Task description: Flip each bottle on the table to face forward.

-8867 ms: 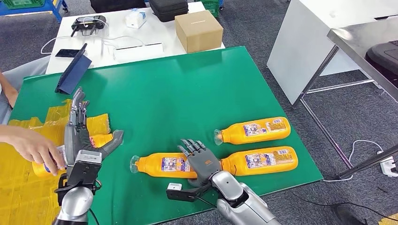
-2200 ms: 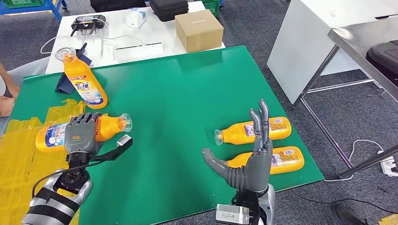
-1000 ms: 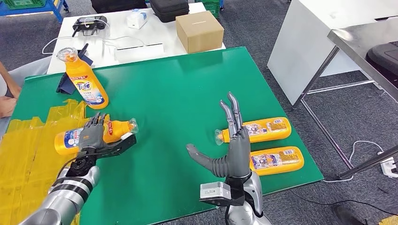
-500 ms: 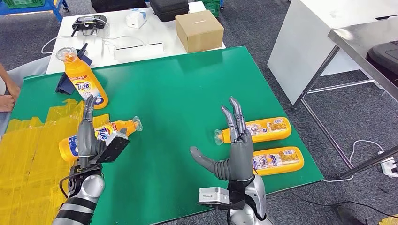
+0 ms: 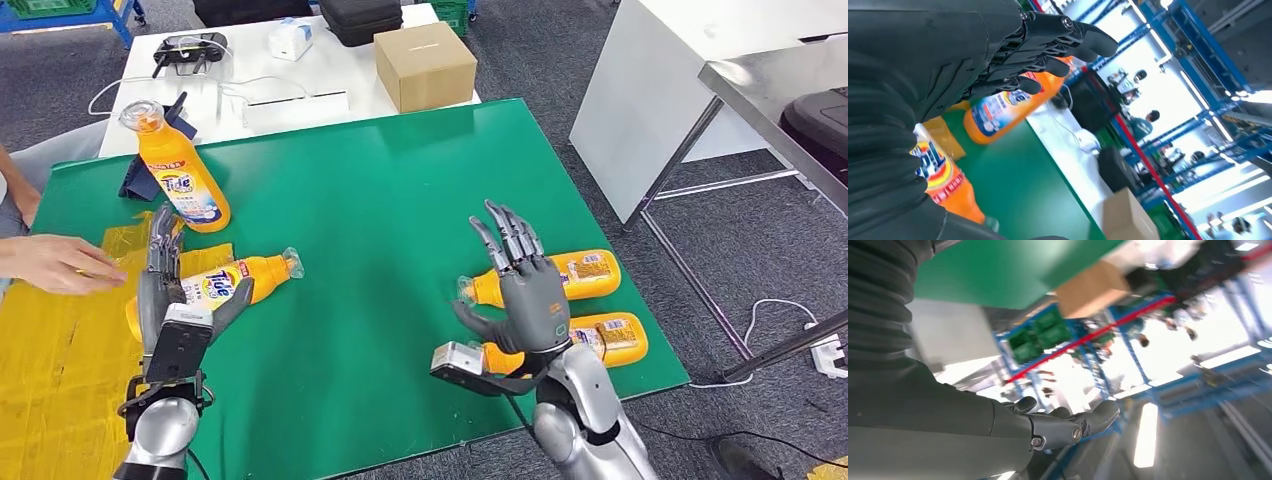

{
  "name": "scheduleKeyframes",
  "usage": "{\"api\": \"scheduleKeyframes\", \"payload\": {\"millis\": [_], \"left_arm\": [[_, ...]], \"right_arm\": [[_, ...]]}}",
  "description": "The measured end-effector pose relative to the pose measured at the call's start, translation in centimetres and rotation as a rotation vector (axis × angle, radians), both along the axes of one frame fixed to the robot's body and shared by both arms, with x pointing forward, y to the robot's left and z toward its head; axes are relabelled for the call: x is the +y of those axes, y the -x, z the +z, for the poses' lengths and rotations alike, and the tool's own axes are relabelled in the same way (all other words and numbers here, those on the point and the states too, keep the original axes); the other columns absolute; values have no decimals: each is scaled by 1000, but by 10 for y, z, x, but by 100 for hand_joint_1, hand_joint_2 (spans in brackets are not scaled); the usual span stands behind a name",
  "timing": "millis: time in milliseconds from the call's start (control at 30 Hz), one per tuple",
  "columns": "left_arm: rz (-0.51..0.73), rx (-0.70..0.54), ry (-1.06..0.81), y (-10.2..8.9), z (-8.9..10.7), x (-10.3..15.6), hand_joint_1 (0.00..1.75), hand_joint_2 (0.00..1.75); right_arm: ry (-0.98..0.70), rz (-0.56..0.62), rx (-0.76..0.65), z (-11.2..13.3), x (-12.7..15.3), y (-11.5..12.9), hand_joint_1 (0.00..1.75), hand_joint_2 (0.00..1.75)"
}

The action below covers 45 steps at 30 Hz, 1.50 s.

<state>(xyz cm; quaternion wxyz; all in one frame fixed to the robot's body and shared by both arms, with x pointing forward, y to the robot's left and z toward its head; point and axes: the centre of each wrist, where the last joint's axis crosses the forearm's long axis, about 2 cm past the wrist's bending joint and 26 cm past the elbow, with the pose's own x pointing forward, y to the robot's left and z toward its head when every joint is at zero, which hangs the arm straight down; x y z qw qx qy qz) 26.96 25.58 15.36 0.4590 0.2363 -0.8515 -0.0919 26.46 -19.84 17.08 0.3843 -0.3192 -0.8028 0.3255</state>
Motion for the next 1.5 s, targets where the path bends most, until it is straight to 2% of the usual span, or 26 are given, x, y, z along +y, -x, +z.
{"api": "scheduleKeyframes", "payload": {"millis": [133,233,467,700,1067,1500], "left_arm": [[-19,-9,21,3,4,-1,0,175],[-56,-3,42,3,6,-3,0,175],[-116,12,58,2,8,-8,0,175],[-151,16,63,-1,9,-15,0,175],[-175,12,105,-6,9,-18,0,175],[-204,-12,131,-14,15,-21,0,175]], "right_arm": [[50,-36,33,-4,-21,-12,0,175],[113,-52,108,-9,-34,-21,0,175],[294,-88,215,-23,-85,-58,0,175],[358,-112,312,-36,-117,-80,0,175],[408,-115,416,-50,-136,-93,0,175],[473,-91,586,-65,-134,-113,0,175]]}}
